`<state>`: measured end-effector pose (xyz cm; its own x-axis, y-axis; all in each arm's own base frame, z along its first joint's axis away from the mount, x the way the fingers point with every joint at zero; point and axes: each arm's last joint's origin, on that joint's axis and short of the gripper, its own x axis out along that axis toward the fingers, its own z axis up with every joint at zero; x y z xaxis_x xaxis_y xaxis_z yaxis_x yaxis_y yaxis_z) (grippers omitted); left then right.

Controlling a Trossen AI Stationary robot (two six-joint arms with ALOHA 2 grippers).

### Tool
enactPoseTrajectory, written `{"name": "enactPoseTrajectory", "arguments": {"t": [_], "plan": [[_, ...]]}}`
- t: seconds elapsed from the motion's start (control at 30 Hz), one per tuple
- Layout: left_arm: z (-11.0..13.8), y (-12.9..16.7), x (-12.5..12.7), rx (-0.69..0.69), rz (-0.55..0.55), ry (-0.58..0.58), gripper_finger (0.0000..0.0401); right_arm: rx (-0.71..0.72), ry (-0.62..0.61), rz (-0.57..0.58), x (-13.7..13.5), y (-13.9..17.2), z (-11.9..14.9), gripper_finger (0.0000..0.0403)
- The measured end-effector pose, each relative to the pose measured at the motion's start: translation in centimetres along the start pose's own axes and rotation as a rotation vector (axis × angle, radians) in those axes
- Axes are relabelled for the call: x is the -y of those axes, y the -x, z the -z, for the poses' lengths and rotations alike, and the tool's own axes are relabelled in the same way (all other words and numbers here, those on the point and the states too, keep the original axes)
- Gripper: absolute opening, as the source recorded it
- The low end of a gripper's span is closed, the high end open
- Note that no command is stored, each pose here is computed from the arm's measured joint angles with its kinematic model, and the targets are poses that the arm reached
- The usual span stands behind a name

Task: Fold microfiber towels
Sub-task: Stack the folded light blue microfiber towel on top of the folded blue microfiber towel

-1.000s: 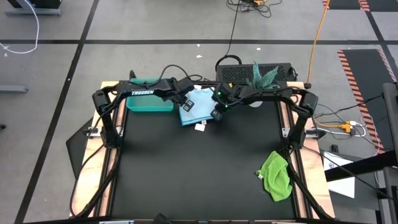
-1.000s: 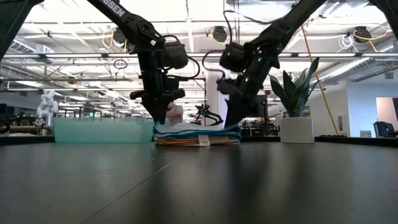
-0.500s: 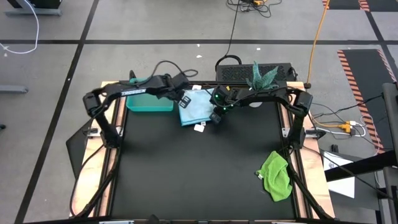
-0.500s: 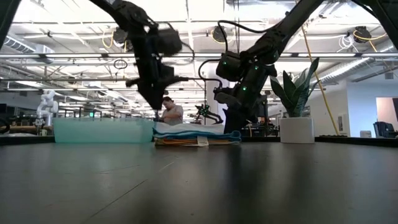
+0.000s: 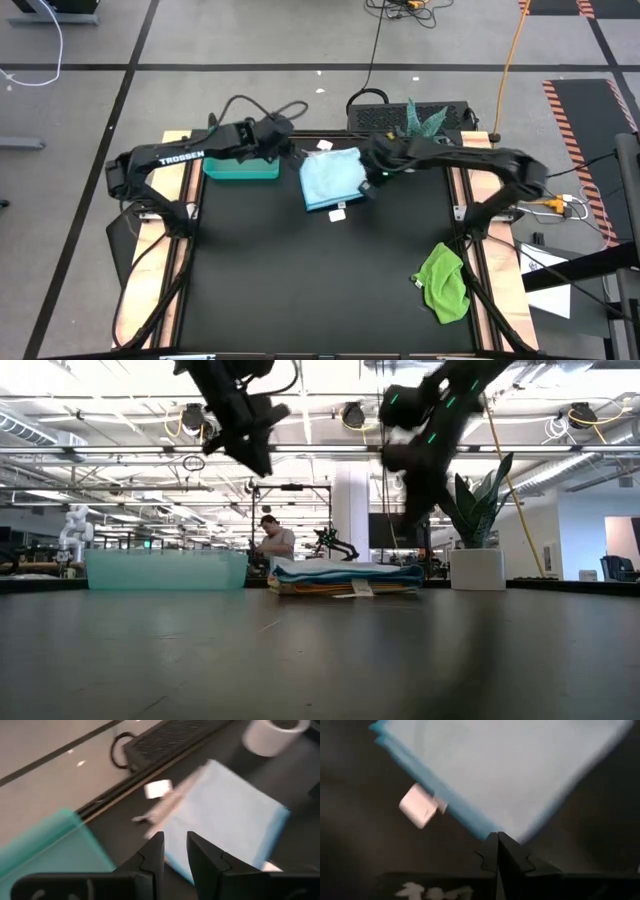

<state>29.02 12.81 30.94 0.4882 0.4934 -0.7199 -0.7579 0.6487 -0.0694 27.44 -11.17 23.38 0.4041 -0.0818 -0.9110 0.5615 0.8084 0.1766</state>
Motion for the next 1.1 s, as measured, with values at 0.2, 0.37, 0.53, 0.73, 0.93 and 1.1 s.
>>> {"name": "enactPoseTrajectory", "arguments": {"t": [0.2,0.37,0.53,0.73,0.93,1.1], "plan": [[0.4,0.8,3.2,0.077,0.106,-0.1,0.0086,0.044,-0.138,-0.08,-2.6,7.4,3.9,0.0],[0.7,1.2,4.3,0.102,0.116,-0.149,0.0086,0.07,-0.239,-0.07,-4.5,10.4,7.1,0.0],[1.0,0.9,4.5,0.088,0.123,-0.169,0.0086,0.19,-0.227,-0.084,-6.5,8.9,7.2,0.0],[1.8,0.0,5.9,0.06,0.134,-0.212,0.0086,0.138,-0.232,-0.07,-7.1,5.6,8.3,0.0],[3.0,-4.9,7.1,0.024,0.053,-0.305,0.0086,0.125,-0.275,-0.071,-7.0,5.0,9.0,0.0],[4.3,-10.3,7.4,-0.035,0.025,-0.389,0.0076,0.161,-0.272,-0.099,-7.1,5.5,8.8,0.0]]}}
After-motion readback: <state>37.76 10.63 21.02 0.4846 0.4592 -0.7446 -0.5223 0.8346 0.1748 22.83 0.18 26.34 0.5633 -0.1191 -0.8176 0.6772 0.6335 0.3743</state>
